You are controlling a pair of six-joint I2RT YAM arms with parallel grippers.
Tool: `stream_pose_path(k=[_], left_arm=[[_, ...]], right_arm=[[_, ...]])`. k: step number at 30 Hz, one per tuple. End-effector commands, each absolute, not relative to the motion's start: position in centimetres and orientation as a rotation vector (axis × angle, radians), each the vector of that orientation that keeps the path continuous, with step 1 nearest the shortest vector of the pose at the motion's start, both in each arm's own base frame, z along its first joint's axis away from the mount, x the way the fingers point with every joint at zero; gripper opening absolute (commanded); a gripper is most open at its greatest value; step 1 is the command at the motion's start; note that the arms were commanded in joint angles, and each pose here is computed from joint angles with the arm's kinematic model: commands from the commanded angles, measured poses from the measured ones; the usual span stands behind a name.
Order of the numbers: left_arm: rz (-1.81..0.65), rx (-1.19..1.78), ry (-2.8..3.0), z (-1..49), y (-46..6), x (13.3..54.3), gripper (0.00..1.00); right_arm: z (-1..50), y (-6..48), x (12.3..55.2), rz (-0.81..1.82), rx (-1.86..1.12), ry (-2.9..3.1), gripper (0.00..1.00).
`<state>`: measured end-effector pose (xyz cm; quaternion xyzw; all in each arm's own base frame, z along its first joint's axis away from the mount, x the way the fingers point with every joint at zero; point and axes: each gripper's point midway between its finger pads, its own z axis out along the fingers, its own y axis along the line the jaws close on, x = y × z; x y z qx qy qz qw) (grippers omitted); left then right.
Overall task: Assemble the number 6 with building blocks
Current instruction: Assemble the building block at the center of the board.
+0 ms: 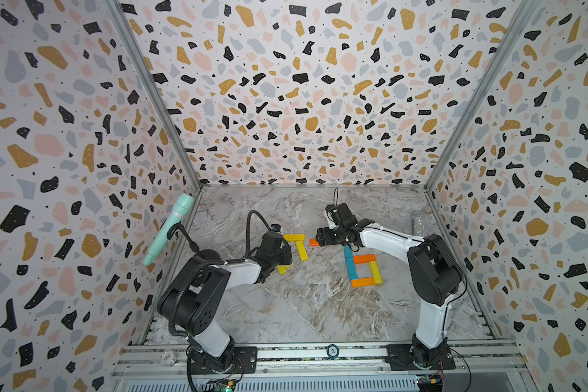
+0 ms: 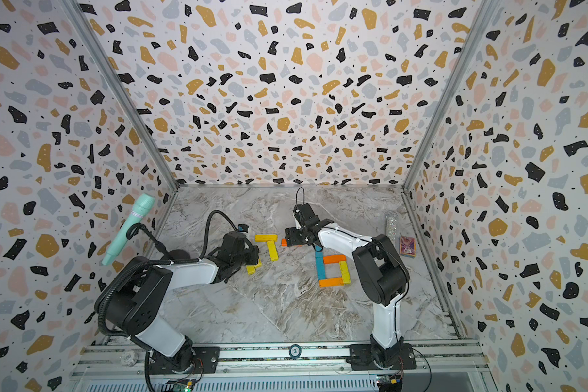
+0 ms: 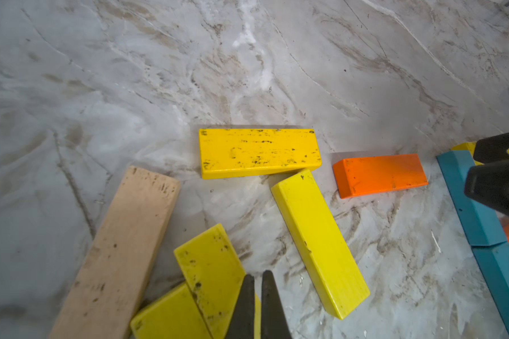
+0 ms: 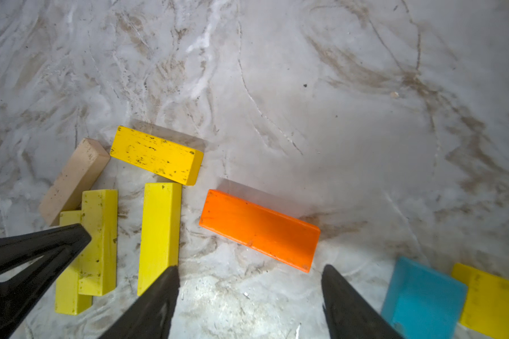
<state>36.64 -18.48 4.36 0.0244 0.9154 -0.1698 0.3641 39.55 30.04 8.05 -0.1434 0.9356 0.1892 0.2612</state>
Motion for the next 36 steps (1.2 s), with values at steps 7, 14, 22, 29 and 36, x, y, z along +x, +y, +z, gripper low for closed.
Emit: stream_pose_path(k=[7,14,22,29,36], left_arm=[[-0.446,0.096,2.366,3.4,-19.9,38.3,0.00],[-0.454,0.118,2.375,2.9,-20.8,39.4,0.00],[-0.536,0.156,2.365,2.9,-22.4,40.0,0.00],[-0.541,0.168,2.365,2.7,-22.8,40.5,0.00],[-0.561,0.183,2.357,2.8,-23.2,40.8,0.00]], right_arm=[[6.4,30.0,40.4,0.515,-0.391,2.557,0.79],[5.3,30.2,40.5,0.537,-0.417,2.563,0.80],[4.9,31.4,40.6,0.611,-0.465,2.552,0.80],[4.6,31.8,40.3,0.638,-0.513,2.553,0.78],[4.6,31.9,39.8,0.663,-0.526,2.558,0.77]])
